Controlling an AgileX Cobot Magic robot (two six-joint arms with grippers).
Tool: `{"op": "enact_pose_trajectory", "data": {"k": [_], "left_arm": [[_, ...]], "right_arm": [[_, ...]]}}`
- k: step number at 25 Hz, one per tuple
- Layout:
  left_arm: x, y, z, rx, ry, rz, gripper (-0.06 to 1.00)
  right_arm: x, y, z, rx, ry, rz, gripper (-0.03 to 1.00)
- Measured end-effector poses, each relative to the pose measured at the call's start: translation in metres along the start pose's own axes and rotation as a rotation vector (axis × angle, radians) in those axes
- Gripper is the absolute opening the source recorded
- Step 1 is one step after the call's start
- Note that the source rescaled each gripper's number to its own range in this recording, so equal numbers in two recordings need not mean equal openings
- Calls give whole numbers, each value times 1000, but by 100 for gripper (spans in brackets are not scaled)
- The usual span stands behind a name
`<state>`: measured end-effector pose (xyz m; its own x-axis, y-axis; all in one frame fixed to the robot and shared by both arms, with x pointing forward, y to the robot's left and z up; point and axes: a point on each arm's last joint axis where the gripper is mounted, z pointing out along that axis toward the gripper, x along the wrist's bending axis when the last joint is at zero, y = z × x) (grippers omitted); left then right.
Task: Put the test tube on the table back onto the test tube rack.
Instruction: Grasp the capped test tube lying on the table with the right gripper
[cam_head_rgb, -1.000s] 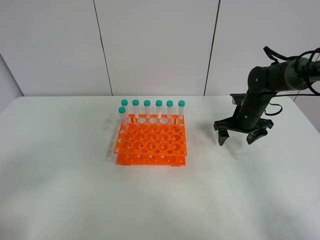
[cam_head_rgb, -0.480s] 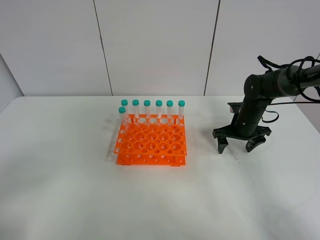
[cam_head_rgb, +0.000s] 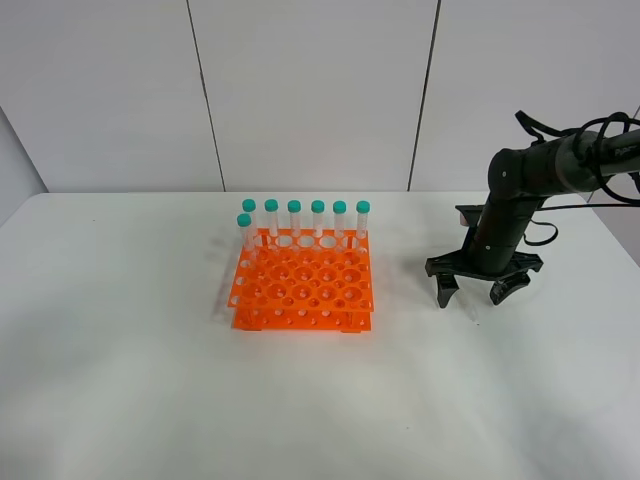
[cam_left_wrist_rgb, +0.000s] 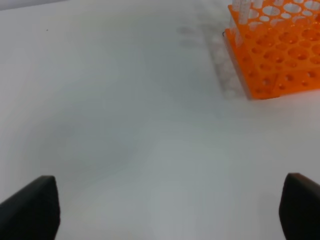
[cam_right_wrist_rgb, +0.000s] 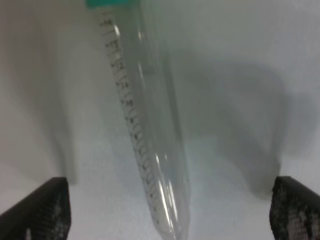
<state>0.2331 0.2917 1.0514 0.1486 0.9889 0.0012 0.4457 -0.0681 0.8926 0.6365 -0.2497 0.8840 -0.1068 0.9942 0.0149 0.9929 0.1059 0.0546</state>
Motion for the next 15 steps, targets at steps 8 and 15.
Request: {"op": "enact_pose_trajectory", "data": {"k": [8, 15], "left_arm": [[0, 0, 0, 0, 0, 0, 95], [0, 0, 0, 0, 0, 0, 95]], "right_arm": [[0, 0, 0, 4, 1, -6, 82], [0, -1, 0, 12, 1, 1, 46]]}}
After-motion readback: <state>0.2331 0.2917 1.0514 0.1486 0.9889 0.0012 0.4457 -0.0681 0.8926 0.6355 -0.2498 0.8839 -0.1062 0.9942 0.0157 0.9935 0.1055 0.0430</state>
